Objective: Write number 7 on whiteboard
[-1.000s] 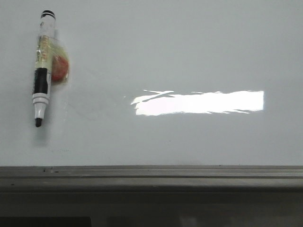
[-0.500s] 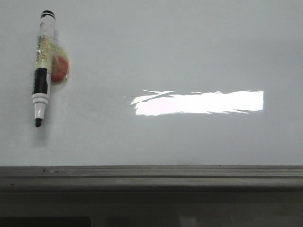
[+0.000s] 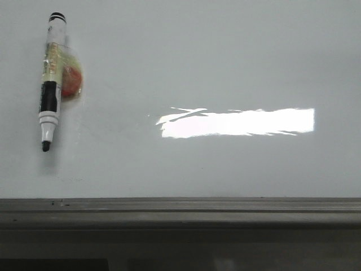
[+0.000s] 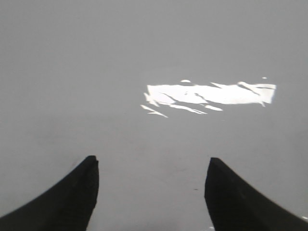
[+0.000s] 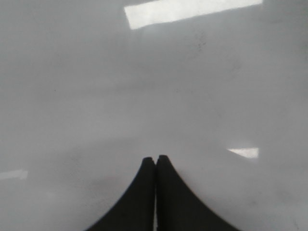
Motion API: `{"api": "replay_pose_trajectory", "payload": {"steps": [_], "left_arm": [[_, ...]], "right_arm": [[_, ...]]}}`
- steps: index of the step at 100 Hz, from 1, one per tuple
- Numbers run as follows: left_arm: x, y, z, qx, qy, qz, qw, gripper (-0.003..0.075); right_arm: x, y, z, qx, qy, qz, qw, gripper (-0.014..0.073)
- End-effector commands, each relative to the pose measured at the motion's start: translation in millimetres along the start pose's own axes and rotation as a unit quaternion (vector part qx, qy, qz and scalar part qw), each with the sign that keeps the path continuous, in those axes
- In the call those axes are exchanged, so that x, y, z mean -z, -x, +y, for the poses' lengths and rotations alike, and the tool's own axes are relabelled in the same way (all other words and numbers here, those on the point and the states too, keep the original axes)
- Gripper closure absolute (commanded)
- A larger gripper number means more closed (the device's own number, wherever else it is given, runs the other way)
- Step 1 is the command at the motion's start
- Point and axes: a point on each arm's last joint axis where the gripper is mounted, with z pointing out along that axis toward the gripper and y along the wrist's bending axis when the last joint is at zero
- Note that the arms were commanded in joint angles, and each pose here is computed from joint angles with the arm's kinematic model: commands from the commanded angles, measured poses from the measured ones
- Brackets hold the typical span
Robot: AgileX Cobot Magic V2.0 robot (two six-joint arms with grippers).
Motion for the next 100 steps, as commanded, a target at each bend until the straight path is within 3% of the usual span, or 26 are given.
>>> {"api": "replay_pose_trajectory", "payload": {"steps": [1,22,43,58,100], "left_arm": [[-8.1,24.0,-11.2,0.003,-0.048,-0.045,0.998,0.0281],[-26.5,23.2,-51.3,-0.023,-0.191,-0.001,0.981,0.0281],[-38.2,10.2,-85.2,-0.017,-0.274,0.036,0.961,0.0281],[-46.8,5.2,-97.4,0.028,-0.283,0.047,0.957,0.0291],[-61.6,-16.0,-116.2,0.057,-0.283,0.106,0.952,0.0300]], "right_arm": [[2.3,15.8,1.7,0.003,0.002,-0.041,0.999,0.0662],[2.3,15.8,1.7,0.003,0.002,-0.041,0.999,0.0662],[2.3,15.8,1.7,0.003,0.002,-0.041,0.999,0.0662],[2.3,15.8,1.7,0.003,0.002,-0.041,0.999,0.0662],[2.3,16.0,1.7,0.003,0.002,-0.042,0.999,0.0662]]}}
